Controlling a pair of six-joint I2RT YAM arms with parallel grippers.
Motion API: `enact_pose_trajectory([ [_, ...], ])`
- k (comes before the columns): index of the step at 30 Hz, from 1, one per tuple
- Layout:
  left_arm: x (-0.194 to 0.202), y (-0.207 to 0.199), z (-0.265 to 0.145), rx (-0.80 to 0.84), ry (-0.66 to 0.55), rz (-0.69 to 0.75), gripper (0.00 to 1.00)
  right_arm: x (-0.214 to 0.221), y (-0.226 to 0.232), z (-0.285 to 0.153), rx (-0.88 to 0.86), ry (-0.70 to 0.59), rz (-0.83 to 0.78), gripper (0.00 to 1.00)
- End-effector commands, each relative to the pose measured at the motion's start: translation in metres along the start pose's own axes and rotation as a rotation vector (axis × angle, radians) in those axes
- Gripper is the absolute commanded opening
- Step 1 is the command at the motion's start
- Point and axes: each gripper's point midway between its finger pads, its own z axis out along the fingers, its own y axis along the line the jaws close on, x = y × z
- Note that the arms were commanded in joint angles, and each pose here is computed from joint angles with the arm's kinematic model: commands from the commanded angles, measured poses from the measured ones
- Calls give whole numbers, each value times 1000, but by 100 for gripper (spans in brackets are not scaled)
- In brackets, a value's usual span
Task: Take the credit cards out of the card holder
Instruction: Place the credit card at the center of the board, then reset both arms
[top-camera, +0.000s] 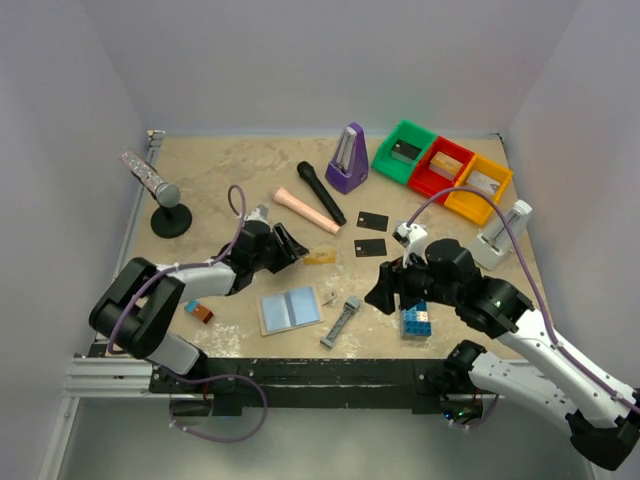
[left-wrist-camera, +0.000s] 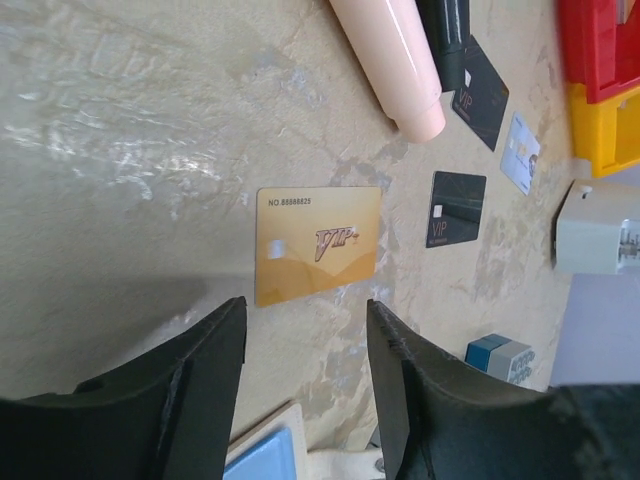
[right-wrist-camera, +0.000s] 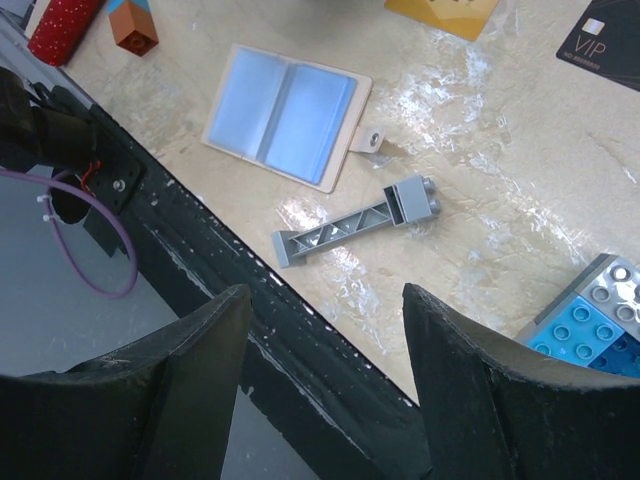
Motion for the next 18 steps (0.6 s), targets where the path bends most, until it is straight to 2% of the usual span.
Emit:
enact_pose_trajectory([
  [1, -22, 7, -29, -71, -71, 72, 58, -7, -2, -5, 19, -29, -17, 66],
  [4, -36, 8, -55, -125, -132, 122, 61, -8, -6, -6, 42, -35, -23, 66],
  [9, -50, 17, -107, -314, -162, 208, 65, -9, -19, -12, 114, -52, -32, 66],
  [14, -52, 15, -145, -333, -210, 214, 67, -6, -40, -23, 209, -107, -35, 67],
  [15, -51, 15, -151, -324, -217, 211, 73, -4, -43, -24, 223, -122, -31, 67],
  [18, -50, 16, -169, -317, -229, 211, 74, -2, -49, -27, 238, -157, -9, 68],
])
